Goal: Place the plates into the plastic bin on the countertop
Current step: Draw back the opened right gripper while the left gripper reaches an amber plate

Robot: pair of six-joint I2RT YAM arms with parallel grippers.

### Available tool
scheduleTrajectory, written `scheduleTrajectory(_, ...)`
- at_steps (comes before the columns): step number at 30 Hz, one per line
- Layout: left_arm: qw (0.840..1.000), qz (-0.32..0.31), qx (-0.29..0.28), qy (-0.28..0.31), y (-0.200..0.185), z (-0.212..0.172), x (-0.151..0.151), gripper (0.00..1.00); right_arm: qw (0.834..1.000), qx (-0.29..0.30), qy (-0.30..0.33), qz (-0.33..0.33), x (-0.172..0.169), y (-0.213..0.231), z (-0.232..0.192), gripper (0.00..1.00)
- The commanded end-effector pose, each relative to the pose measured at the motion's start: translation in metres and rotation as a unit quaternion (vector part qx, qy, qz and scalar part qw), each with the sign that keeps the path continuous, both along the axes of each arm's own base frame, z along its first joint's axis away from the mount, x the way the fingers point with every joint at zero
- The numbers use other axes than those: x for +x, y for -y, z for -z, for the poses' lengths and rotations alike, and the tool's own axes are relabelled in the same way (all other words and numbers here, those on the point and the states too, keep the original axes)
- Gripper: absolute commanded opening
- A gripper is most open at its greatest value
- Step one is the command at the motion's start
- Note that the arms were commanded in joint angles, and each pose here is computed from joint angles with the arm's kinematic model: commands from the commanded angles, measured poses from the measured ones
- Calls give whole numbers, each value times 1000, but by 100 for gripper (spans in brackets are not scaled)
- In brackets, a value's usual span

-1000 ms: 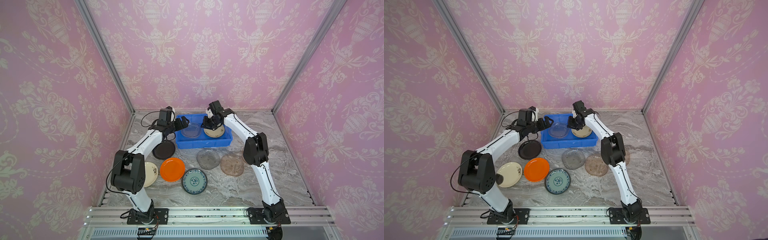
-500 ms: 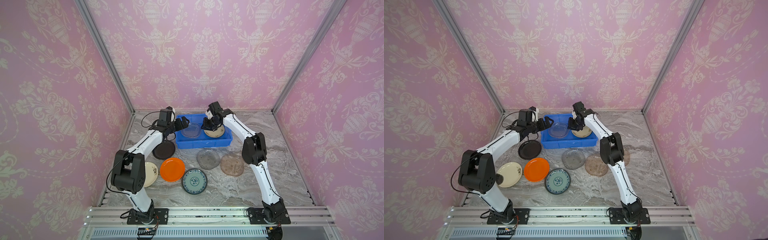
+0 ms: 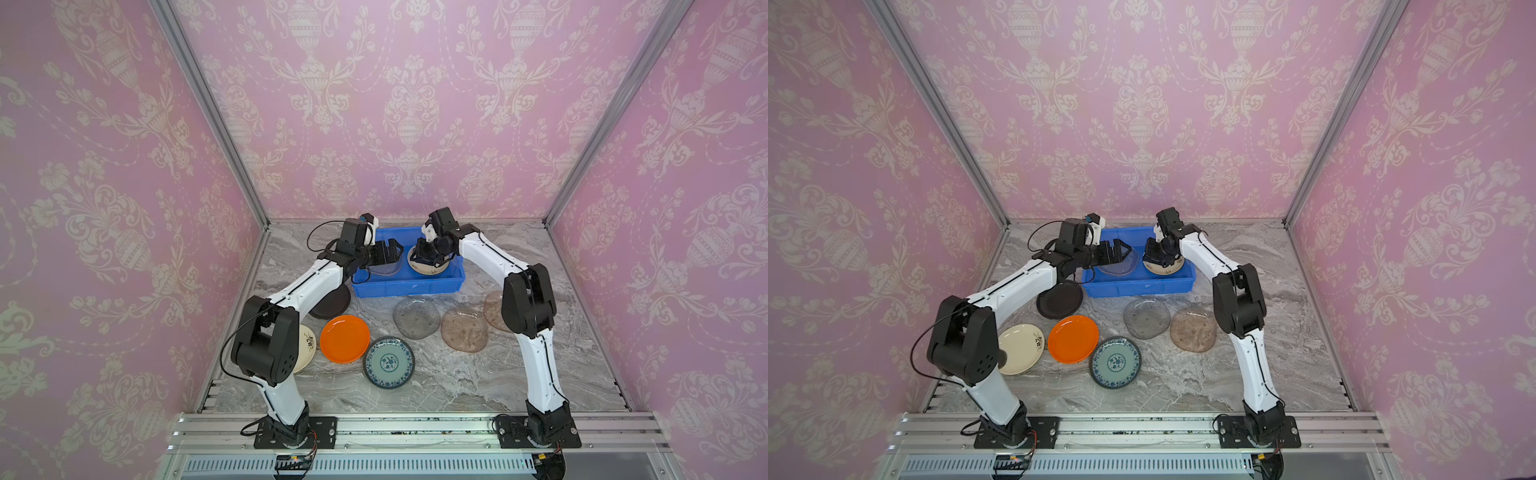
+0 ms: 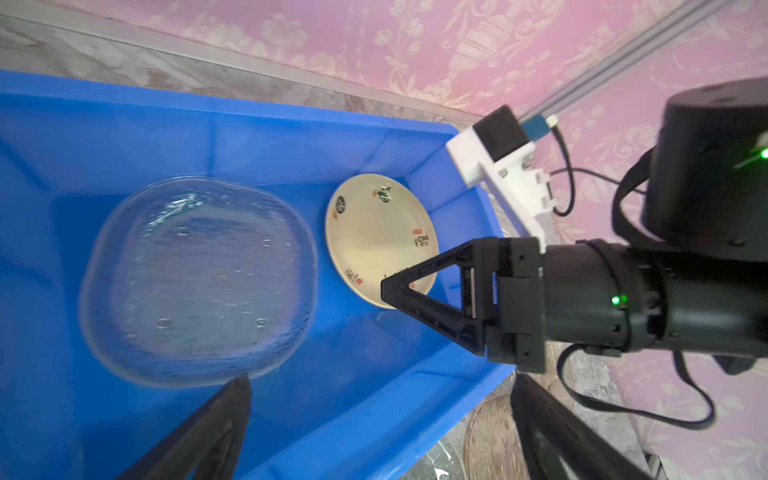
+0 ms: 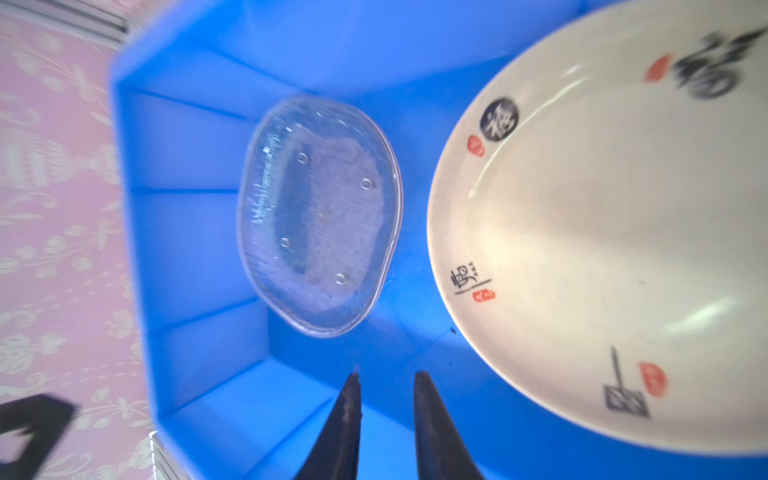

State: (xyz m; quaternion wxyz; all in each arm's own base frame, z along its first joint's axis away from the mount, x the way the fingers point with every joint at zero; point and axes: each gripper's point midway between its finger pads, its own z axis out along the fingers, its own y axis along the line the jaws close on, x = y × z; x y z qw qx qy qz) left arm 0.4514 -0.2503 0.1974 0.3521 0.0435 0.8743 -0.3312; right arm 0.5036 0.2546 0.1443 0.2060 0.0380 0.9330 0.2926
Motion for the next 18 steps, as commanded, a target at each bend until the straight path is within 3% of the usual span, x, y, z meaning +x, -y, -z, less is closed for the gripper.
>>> scheduleTrajectory(1,997,68,3,21,39,-9,-10,99,993,14,104,56,6,46,-86,26)
scheduleTrajectory(9,981,192,1,29,136,-15,-56,96,968,-10,133,214,-53,169,-103,26)
scheduleTrajectory(18,956,294,-5,16,228,-3,-122,90,941,-27,151,302,-136,231,-89,26)
